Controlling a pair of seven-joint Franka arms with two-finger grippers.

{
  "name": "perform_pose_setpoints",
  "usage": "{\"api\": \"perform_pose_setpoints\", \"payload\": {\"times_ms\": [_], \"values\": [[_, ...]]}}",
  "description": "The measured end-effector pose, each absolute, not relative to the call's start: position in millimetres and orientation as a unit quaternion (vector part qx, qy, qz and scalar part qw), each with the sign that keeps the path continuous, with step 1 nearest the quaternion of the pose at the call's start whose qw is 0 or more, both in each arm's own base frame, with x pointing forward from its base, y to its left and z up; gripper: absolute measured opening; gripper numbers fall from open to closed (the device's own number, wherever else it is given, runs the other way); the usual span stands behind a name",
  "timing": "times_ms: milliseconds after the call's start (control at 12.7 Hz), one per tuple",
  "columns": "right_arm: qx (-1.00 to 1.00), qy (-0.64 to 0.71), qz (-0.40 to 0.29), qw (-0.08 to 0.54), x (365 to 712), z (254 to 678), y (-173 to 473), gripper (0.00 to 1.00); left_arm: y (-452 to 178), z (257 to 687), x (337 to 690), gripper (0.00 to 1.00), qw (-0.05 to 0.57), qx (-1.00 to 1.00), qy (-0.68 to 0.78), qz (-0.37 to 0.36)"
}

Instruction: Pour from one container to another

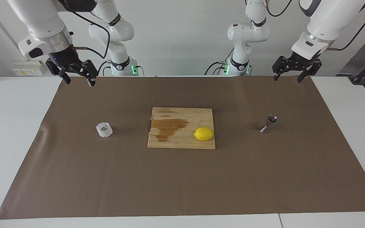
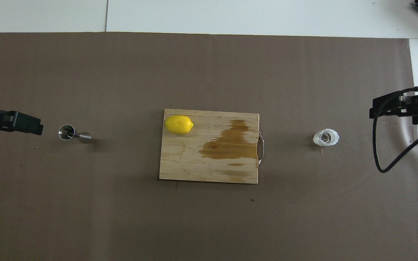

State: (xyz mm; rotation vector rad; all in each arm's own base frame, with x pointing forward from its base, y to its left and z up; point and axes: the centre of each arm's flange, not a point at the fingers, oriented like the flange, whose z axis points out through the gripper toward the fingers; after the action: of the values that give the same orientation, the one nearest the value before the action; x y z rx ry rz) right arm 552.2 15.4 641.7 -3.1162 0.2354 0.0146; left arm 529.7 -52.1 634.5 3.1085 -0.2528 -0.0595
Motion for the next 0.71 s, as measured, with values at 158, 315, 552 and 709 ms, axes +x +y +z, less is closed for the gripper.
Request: {"api": "perform_pose_setpoints", "payload": {"times_ms": [158, 315, 552, 709], "values": [[-0.997, 0.075, 0.005, 0.008, 552, 642, 15, 1.0, -53, 624, 529, 1.0, 0.015, 0.997, -0.07, -0.027], [-0.997, 0.075, 0.005, 0.008, 552, 642, 15, 1.0, -57, 609, 528, 1.0, 0.035, 0.998, -0.037, -0.046], [-0.997, 0.075, 0.005, 0.008, 552, 642, 15, 1.0, -48, 564, 537, 1.0, 0.095, 0.987, 0.055, -0.115], [-0.997, 0.075, 0.005, 0.008, 552, 642, 15, 1.0, -32, 525, 551, 1.0, 0.127, 0.971, 0.114, -0.167]]}}
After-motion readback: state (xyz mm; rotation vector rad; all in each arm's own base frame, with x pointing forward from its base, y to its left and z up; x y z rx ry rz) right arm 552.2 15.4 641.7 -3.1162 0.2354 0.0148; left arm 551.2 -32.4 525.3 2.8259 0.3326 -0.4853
